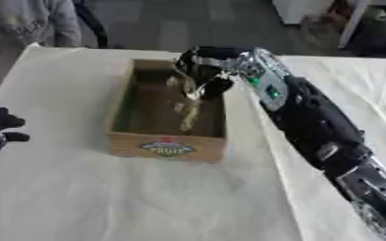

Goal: Pick up objects on the table and place them in the box.

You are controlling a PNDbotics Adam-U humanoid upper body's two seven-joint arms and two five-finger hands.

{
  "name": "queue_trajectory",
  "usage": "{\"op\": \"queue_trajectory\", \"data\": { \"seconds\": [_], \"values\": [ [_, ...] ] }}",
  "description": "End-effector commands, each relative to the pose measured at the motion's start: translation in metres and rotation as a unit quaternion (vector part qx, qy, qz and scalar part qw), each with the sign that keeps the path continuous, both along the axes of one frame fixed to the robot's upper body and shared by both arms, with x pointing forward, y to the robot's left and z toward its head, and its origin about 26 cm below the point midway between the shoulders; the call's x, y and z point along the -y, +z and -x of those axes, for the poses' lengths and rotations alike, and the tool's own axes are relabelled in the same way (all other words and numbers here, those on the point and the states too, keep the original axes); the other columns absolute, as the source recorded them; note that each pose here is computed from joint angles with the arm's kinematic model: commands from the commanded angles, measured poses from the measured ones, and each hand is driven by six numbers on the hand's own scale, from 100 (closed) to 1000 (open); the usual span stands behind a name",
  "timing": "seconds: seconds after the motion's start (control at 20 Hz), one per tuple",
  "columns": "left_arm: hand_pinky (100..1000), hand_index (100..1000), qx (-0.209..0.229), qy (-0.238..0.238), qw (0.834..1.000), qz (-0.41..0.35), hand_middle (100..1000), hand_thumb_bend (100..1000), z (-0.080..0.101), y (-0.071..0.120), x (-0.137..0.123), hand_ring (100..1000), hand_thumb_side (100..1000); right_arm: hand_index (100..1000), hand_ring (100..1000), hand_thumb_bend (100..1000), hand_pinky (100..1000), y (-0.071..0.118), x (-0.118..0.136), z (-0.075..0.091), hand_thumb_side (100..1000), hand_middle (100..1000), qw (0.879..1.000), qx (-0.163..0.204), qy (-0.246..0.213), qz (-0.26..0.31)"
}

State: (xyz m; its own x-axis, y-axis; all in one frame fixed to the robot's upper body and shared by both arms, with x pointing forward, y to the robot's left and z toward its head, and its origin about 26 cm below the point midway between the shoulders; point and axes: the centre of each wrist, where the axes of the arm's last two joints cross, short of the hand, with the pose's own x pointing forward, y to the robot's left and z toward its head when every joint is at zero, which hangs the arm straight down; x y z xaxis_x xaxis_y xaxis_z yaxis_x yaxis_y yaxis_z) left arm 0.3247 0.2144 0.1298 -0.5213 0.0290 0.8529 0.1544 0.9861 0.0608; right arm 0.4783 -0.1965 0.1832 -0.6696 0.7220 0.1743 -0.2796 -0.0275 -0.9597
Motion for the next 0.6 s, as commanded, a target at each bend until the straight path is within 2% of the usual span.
{"op": "queue_trajectory", "data": {
  "seconds": [0.05, 0.2, 0.4, 0.5, 0.6],
  "values": [
    [558, 666, 0.015, -0.008, 1.000, 0.001, 549, 370, 0.000, 0.009, 0.003, 649, 552, 875, 778, 100, 630, -0.006, -0.006, -0.003, 502, 805, 1.000, -0.009, 0.006, 0.018],
    [558, 665, 0.015, -0.009, 1.000, 0.001, 549, 372, 0.000, 0.009, 0.003, 649, 552, 895, 809, 100, 647, -0.015, -0.008, -0.003, 554, 834, 0.999, -0.031, 0.011, 0.028],
    [558, 665, 0.015, -0.009, 1.000, 0.000, 549, 374, 0.000, 0.009, 0.003, 649, 553, 927, 847, 100, 685, -0.019, -0.007, -0.004, 608, 886, 0.996, -0.068, 0.016, 0.058],
    [558, 665, 0.014, -0.007, 1.000, 0.000, 549, 375, 0.000, 0.008, 0.002, 649, 553, 935, 854, 100, 694, -0.016, -0.004, -0.005, 618, 899, 0.993, -0.090, 0.015, 0.075],
    [558, 665, 0.013, -0.008, 1.000, -0.001, 549, 376, 0.000, 0.008, 0.002, 650, 553, 938, 855, 100, 701, -0.012, -0.001, -0.005, 574, 902, 0.990, -0.112, 0.010, 0.090]
  ]
}}
